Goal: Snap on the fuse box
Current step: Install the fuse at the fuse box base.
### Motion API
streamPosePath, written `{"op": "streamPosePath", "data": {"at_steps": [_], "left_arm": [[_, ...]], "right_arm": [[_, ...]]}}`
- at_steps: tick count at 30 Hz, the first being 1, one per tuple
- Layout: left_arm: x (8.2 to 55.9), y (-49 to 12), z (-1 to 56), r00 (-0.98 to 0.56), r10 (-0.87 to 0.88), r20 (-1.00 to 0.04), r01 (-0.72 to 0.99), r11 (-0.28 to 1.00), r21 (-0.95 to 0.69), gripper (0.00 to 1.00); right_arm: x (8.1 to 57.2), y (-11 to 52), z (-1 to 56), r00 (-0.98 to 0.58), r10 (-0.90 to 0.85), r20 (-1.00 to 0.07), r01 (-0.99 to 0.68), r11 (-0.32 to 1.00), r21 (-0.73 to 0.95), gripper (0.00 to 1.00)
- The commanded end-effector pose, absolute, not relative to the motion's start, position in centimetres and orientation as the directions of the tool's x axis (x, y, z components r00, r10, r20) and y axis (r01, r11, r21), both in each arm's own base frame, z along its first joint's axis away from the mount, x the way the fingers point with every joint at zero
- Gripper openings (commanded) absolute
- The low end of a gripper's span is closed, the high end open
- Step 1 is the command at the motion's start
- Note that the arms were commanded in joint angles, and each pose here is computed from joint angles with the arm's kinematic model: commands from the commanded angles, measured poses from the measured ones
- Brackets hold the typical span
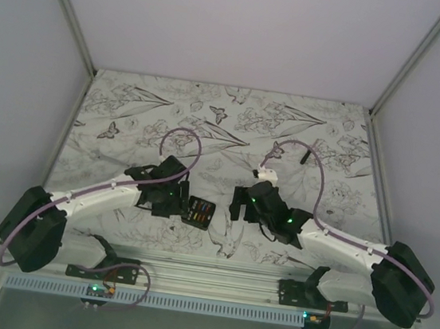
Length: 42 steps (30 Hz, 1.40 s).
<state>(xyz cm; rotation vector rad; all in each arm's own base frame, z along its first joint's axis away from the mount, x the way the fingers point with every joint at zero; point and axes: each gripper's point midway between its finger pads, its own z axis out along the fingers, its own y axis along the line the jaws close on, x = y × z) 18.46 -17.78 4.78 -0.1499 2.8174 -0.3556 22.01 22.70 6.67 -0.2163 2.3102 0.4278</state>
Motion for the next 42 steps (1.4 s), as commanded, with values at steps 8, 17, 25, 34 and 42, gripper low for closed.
{"op": "streamPosePath", "data": {"at_steps": [8,17,25,34,42], "left_arm": [[18.4,-23.2,3.7,-0.972,-0.185,-0.141,-0.085,0.847,-0.524,0.62],[18.7,-25.3,3.6,-0.977,-0.180,-0.118,-0.084,0.823,-0.562,0.62],[19.0,-22.1,4.7,-0.952,-0.230,-0.203,-0.086,0.836,-0.541,0.67],[19.4,-21.0,4.2,-0.957,-0.240,-0.163,-0.108,0.816,-0.568,0.66],[19.6,-21.8,4.2,-0.965,-0.213,-0.152,-0.080,0.795,-0.602,0.65]], "right_arm": [[21.5,25.3,8.0,-0.710,-0.057,-0.702,-0.332,0.906,0.263,0.78],[20.5,26.4,8.6,-0.741,-0.112,-0.662,-0.372,0.889,0.266,0.54],[19.9,30.4,9.0,-0.757,-0.220,-0.616,-0.454,0.855,0.252,0.39],[19.8,32.0,6.6,-0.810,-0.275,-0.518,-0.421,0.887,0.187,0.15],[19.5,32.7,5.9,-0.833,-0.288,-0.472,-0.410,0.895,0.176,0.08]]}}
